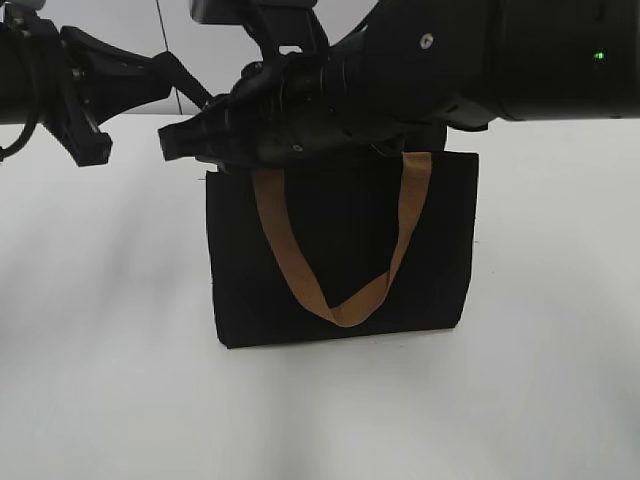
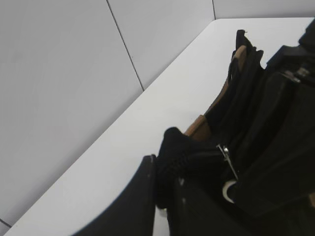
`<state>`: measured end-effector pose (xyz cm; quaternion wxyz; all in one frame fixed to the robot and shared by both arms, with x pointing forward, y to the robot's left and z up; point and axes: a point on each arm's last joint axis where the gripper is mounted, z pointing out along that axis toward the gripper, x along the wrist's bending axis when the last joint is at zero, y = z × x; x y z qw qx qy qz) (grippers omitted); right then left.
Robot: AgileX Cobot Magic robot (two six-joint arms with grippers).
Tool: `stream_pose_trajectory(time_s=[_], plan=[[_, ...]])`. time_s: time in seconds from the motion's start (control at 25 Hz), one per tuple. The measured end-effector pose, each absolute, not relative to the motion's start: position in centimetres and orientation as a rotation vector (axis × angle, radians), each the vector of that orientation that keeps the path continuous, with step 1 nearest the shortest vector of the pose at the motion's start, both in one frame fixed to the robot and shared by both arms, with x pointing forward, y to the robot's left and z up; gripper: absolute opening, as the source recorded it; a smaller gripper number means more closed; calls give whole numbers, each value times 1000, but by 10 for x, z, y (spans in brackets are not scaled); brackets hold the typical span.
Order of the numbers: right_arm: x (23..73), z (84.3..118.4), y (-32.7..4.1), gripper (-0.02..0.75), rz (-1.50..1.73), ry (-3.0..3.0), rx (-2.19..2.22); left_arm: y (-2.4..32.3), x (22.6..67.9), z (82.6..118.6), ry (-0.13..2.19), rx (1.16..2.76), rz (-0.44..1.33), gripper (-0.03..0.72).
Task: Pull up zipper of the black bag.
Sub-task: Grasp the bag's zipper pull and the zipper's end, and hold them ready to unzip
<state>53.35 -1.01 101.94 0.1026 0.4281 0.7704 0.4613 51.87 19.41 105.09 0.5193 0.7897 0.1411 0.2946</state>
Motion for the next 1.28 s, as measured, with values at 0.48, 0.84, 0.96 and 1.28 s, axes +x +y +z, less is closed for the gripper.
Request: stream_pose_trajectory(time_s=[0.48,0.84,0.96,1.28], plan=[[536,1055,5,55,1388,2404,1171,199,510,1045,501,1993,569,25],[549,1052,-24,52,1264,2558,1331,212,499,1057,748,1893,393,25],[553,1051,-32,51,1269,2577,1418,213,500,1056,786,1881,379,25],[559,1048,-57,48,1207,2678,1532,228,506,1050,850,1873,379,25]])
